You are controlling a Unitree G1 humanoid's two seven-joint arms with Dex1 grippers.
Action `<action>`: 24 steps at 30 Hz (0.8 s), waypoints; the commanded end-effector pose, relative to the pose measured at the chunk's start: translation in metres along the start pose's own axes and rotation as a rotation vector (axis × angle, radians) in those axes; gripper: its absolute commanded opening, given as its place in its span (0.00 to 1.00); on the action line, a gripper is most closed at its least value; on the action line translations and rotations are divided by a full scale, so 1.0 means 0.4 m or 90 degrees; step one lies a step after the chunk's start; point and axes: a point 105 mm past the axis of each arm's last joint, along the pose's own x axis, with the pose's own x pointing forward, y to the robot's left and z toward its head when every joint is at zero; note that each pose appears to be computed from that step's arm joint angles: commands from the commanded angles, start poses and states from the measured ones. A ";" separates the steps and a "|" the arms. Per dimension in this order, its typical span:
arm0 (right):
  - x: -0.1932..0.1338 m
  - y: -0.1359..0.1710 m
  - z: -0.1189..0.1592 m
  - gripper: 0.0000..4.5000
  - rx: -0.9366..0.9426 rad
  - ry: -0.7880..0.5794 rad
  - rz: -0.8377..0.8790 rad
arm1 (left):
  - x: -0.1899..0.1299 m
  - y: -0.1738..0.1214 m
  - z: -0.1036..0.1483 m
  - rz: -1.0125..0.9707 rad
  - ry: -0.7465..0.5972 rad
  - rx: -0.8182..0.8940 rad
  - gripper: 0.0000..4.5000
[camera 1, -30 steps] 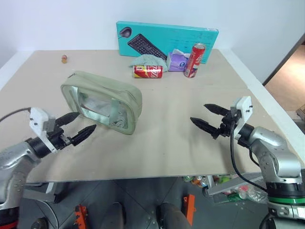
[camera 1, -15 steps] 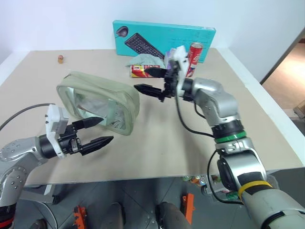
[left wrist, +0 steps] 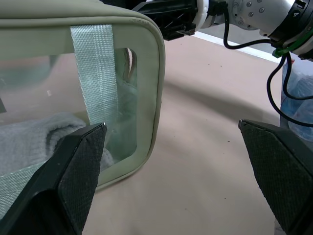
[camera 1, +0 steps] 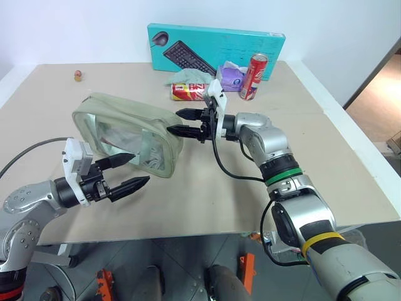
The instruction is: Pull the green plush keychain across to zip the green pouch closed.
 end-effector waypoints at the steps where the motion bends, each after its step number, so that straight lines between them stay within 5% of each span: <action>1: 0.008 0.006 0.051 0.46 -0.031 -0.022 0.021 | 0.006 -0.006 0.024 -0.003 -0.015 0.032 1.00; 7: 0.008 0.007 0.046 0.00 -0.031 -0.019 0.027 | 0.018 -0.004 0.024 -0.003 -0.018 0.034 1.00; 15: -0.024 0.025 0.085 0.00 -0.110 -0.019 0.061 | 0.031 -0.004 0.028 -0.009 -0.023 0.034 1.00; 24: -0.162 0.012 0.122 0.00 -0.218 0.041 0.098 | 0.042 -0.011 0.033 -0.018 -0.027 0.035 1.00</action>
